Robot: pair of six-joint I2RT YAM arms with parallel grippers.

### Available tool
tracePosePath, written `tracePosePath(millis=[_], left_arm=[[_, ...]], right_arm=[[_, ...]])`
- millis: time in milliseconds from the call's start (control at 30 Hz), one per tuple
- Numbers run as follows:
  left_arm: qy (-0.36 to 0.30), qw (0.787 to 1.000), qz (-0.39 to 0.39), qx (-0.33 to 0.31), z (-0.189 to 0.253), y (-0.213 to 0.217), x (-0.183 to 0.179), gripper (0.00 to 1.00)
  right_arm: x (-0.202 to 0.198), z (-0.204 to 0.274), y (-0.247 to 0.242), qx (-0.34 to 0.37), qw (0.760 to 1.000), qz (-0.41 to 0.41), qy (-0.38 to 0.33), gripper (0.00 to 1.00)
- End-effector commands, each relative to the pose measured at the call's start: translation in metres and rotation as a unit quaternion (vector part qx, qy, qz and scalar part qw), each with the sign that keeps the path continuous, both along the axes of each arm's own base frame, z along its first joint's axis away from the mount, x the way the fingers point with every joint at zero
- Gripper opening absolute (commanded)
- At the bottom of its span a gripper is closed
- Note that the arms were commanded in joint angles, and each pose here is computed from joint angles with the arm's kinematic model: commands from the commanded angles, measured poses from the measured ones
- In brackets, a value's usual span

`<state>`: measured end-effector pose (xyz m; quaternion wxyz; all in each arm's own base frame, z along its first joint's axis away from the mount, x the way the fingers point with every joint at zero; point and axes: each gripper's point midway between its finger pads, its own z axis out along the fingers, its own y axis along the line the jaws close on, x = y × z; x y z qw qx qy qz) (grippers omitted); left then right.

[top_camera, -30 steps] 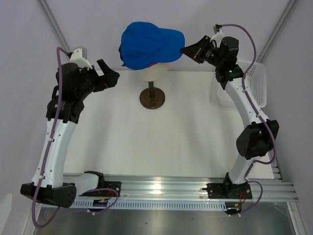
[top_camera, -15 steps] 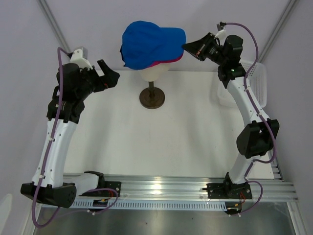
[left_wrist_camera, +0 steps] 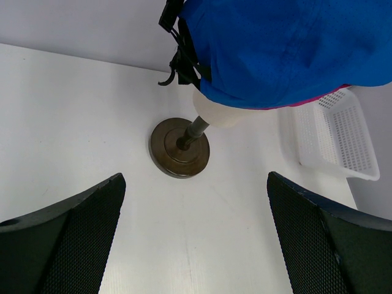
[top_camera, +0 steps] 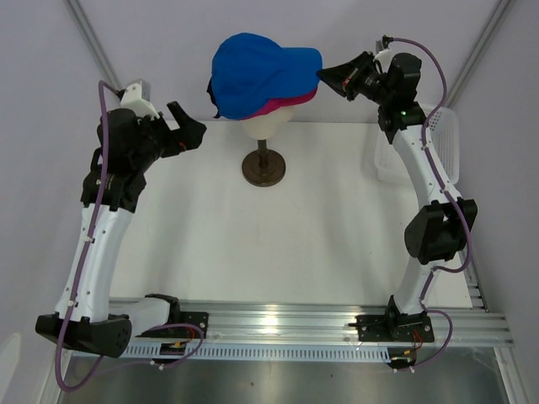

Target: Stack the hats

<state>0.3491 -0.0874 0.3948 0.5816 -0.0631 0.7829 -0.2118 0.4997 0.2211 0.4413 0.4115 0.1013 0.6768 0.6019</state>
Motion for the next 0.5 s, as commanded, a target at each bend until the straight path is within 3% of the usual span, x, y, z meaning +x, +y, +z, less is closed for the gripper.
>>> tracePosePath(millis=[0,467], left_arm=[[-0.017,1.000,0.006,0.001,0.006,0.003,0.001,0.99],[-0.026,1.000,0.008,0.006,0.013,0.006,-0.004,0.99]], right_arm=[[-0.003,0.021,-0.007,-0.016,1.000,-0.018,-0.014,0.00],[0.008,-0.018,-0.010,-0.080,0.996,-0.021,-0.012,0.00]])
